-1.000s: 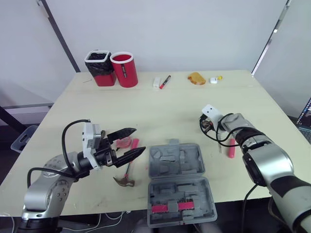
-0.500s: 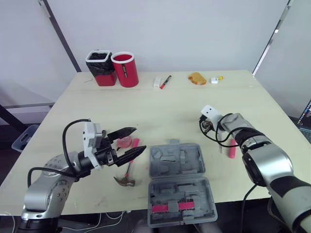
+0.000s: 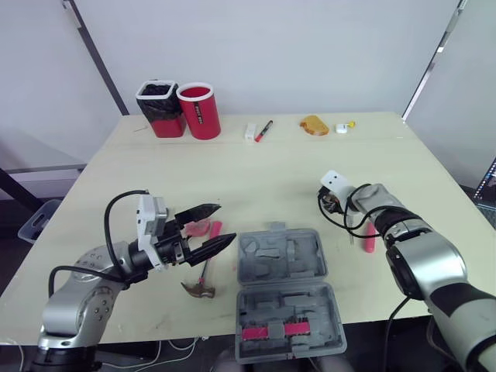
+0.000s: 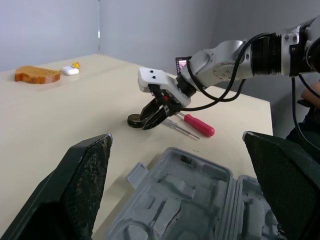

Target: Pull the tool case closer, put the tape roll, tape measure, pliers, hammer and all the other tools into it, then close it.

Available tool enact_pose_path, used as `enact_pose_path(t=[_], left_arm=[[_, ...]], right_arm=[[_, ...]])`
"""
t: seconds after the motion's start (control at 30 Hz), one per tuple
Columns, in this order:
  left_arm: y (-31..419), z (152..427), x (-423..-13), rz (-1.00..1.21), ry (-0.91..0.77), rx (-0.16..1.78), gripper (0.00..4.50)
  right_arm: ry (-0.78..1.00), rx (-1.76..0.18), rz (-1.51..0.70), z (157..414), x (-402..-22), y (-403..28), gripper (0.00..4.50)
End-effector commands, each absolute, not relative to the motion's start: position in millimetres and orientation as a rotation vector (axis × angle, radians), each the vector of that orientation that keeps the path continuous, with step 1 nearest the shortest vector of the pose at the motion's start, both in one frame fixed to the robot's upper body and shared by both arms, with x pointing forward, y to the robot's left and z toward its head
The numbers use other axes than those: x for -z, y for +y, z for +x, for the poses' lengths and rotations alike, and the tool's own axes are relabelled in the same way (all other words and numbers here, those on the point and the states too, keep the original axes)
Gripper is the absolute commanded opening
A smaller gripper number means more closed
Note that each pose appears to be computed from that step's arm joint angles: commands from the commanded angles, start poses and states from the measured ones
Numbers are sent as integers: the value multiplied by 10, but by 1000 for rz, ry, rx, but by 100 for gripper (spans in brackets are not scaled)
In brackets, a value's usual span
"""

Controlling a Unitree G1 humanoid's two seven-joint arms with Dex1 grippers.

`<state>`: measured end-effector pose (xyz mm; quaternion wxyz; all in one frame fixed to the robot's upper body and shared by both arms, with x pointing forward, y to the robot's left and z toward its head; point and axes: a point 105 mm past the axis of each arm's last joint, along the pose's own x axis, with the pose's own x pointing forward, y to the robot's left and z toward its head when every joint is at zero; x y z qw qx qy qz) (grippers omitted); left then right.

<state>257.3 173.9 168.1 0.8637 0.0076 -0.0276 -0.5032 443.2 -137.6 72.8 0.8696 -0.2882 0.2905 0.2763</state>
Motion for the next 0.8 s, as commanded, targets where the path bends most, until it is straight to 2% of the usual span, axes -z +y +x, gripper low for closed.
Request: enact_pose_path(t=[0.03,0.1,0.2,0.23,0.5,0.8], left_arm=[[1727,2540,-1791,55,-97,1063,450],[1734,2530,-1795,62,-97,1060,450],[1746,2520,-1803,64,-98,1049,450],[1747,2513,-1800,63,-97,1048,450],[1735,2476,-1802,46,-101,1055,450],[1682,2467,-1788,14,-98,1107,450]], right_arm=[[607,-561,-586,4437,-725,-1390,155],[626,-555,-576,4414,-668,-1394,155],[635,-552,-570,4404,-645,-1403,29],[628,-548,-567,4412,-661,-1410,13],[614,-600,-572,4423,-789,-1459,13],[651,-882,-591,4288,-1060,-1338,13]])
